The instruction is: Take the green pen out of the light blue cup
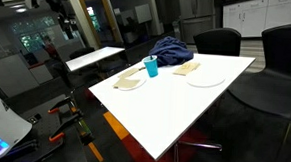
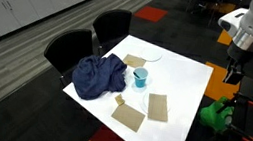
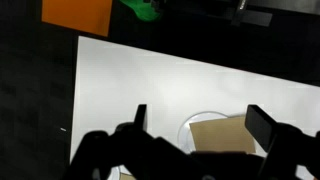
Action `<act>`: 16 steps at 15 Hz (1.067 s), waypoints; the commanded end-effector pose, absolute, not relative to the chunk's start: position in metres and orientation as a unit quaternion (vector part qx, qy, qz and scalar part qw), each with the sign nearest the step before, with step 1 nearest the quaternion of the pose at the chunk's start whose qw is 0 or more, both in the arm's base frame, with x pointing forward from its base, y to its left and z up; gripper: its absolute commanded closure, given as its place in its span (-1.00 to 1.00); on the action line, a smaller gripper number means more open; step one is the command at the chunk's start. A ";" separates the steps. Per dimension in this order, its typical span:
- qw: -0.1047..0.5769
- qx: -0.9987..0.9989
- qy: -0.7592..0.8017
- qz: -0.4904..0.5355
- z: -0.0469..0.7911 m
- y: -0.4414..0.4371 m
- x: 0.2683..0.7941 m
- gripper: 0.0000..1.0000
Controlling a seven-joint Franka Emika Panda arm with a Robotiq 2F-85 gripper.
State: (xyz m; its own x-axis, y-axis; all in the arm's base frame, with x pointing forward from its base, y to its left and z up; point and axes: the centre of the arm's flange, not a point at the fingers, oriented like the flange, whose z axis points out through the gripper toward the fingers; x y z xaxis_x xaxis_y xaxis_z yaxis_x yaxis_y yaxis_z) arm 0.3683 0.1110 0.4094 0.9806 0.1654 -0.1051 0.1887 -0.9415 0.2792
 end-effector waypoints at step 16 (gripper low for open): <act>0.128 0.985 0.113 -0.037 0.398 0.120 0.398 -1.00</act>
